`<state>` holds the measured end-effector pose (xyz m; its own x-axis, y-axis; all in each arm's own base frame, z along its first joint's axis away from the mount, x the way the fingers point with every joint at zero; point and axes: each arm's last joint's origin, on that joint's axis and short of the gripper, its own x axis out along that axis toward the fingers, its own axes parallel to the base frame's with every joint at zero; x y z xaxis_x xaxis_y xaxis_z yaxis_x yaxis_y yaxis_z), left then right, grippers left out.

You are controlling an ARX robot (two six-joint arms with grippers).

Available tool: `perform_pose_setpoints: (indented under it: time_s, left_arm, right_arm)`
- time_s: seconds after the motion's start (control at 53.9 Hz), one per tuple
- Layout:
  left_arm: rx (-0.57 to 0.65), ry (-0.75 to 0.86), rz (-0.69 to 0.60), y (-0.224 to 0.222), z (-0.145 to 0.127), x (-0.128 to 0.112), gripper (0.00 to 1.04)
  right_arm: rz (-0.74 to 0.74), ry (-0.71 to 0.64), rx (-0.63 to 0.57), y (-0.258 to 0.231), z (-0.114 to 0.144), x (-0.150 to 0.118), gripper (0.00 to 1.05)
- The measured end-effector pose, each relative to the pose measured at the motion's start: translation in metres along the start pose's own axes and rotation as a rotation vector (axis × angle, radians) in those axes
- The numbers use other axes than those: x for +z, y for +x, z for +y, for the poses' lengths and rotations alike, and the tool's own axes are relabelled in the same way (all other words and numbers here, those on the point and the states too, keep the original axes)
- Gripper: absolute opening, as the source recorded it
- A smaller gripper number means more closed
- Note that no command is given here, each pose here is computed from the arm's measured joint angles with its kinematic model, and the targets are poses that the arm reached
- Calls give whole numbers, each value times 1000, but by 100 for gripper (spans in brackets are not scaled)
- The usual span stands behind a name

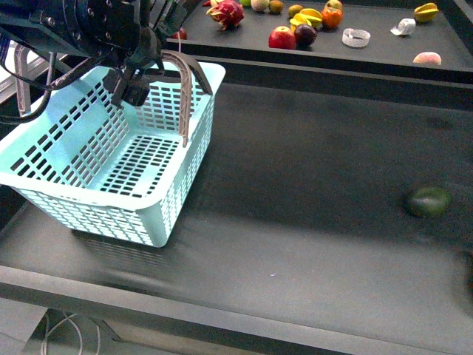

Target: Pick mango with right arm and hold basket with left

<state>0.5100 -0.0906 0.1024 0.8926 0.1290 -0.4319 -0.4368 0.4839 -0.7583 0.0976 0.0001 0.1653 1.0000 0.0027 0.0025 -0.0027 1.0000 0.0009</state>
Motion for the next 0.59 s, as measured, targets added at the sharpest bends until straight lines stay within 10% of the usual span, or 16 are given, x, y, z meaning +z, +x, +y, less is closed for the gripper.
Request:
perform_pose_setpoints:
  time_s: [0.389, 0.593]
  left_arm:
    - [-1, -66, 22, 4, 7, 6, 6]
    - [-5, -20, 9, -9, 16, 8, 5]
  right_arm:
    - [0, 0, 0, 0, 0, 0, 96]
    - [0, 0, 0, 0, 0, 0, 96]
